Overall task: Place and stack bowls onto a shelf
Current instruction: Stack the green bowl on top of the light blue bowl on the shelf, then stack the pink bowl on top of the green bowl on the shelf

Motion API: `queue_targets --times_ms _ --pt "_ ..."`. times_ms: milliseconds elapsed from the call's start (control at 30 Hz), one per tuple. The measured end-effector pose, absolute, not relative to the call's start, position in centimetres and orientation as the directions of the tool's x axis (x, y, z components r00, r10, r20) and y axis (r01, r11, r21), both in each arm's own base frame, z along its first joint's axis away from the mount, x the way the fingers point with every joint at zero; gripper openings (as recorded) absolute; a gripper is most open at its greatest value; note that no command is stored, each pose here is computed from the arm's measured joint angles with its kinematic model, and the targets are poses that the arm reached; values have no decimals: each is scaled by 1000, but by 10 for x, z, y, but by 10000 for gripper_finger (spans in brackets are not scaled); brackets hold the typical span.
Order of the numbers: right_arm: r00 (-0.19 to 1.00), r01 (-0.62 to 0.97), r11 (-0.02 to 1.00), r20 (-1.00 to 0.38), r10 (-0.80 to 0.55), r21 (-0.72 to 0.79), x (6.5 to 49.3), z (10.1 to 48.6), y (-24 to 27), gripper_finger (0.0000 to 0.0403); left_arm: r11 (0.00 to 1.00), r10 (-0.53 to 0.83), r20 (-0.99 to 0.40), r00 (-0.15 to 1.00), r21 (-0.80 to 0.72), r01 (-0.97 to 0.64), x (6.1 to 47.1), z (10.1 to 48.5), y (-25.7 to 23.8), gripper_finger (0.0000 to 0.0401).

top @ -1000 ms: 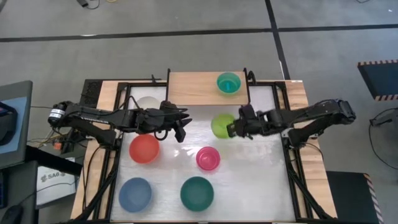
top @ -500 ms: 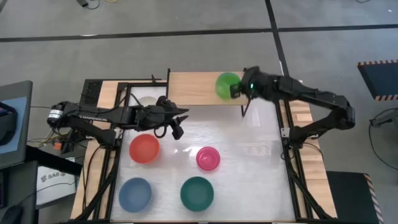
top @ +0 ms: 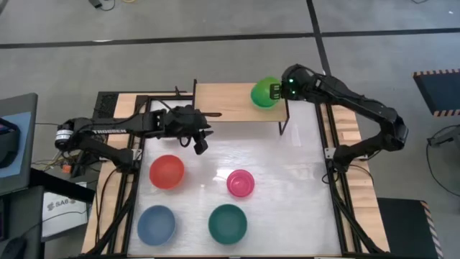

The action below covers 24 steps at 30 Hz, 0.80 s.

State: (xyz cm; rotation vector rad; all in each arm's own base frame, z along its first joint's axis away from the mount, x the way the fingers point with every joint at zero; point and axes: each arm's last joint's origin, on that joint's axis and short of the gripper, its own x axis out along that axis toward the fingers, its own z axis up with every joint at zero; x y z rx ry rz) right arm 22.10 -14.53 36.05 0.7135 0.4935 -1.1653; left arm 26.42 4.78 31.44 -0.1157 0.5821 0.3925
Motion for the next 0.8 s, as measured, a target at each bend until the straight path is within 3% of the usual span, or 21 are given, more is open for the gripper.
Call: queue_targets --times_ms 333,600,800 --pt "287 956 227 -770 -570 188 257 324 -152 74 954 268 -566 780 43 -297 263 314 54 96" --pt "398 917 270 -649 -648 293 249 355 -133 75 952 167 -580 798 -116 -284 266 301 51 96" --pt "499 866 367 -557 -663 340 234 381 -117 75 939 126 -536 834 -207 -276 278 285 49 96"
